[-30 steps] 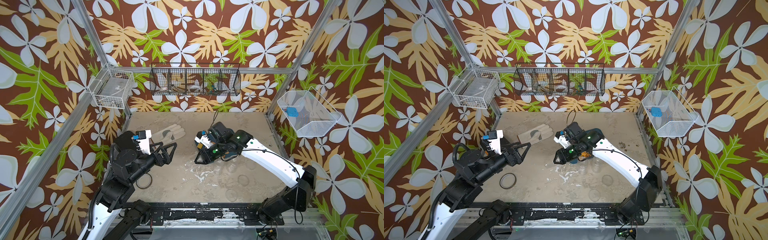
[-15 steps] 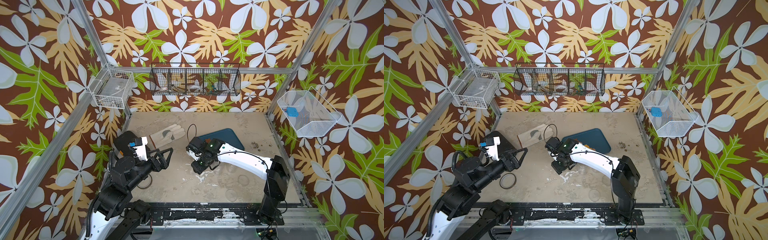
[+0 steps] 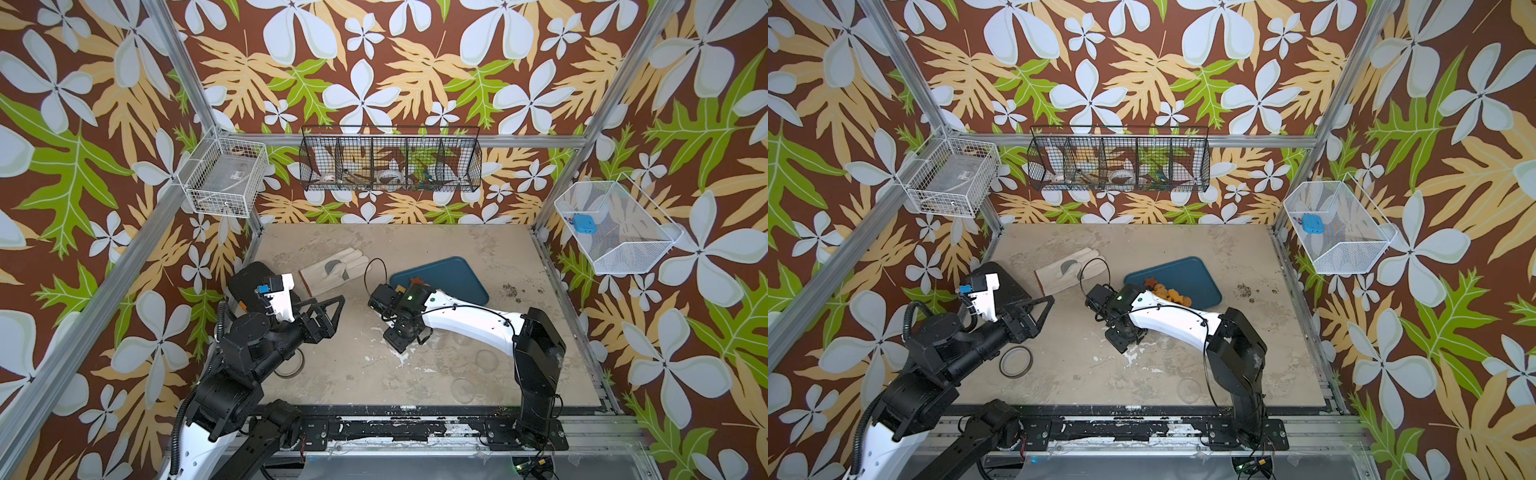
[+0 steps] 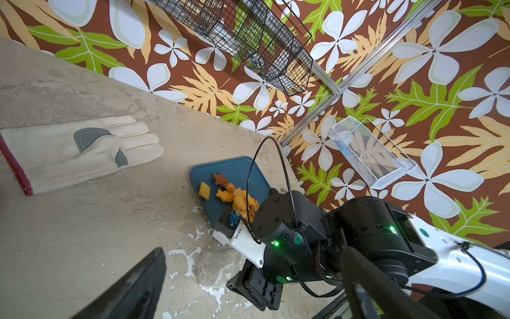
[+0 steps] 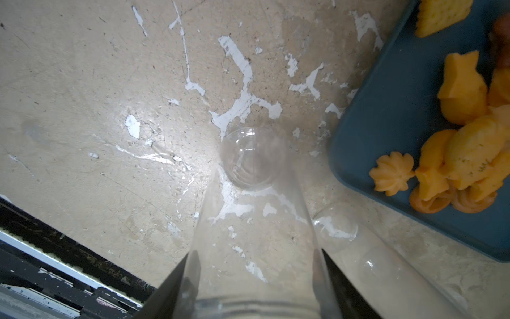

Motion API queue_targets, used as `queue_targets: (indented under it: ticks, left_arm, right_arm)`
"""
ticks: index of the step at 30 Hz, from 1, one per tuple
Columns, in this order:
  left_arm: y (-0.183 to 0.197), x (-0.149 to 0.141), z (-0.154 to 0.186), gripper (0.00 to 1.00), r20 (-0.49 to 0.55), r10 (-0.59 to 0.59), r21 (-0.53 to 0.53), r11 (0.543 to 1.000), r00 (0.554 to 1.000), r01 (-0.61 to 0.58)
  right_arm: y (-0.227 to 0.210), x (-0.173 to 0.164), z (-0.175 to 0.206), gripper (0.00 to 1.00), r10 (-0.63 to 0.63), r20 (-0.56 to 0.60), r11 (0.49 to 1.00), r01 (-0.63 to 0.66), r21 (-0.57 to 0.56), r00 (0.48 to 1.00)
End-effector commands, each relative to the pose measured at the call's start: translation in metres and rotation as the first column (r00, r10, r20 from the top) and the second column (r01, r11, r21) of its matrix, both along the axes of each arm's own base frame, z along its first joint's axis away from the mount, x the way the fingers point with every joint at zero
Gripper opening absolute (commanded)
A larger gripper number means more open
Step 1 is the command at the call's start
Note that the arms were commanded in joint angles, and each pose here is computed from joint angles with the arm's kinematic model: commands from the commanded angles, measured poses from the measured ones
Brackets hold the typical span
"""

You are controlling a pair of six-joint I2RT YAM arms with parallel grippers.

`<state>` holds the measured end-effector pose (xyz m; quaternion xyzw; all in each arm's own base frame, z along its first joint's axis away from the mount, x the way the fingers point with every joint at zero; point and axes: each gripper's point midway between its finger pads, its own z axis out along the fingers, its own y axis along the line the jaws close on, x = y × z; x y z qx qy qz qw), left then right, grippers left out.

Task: Pour the cookies out of the jar
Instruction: Place the jar at the center of the board.

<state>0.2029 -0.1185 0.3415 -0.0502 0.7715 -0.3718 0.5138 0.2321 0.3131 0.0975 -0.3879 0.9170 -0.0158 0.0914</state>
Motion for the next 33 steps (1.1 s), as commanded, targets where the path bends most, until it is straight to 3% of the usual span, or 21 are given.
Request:
queue_targets:
  ticks: [1,33]
  left_arm:
    - [0.0019,0.0008,0.0044,1.00,0.017,0.010,0.003,1.000,1.000,-0.010]
    - [0.0002,0.0037,0.0042,1.00,0.035,0.005,0.010,1.000,0.999,-0.006]
  right_arm:
    - [-0.0058,-0.0014,-0.0024,0.65,0.007,0.002,0.999,-0.007,-0.034,1.000]
    - [-0.0034,-0.0005,0.0036,0.97,0.004,0.009,1.000,-0.004,-0.029,1.000]
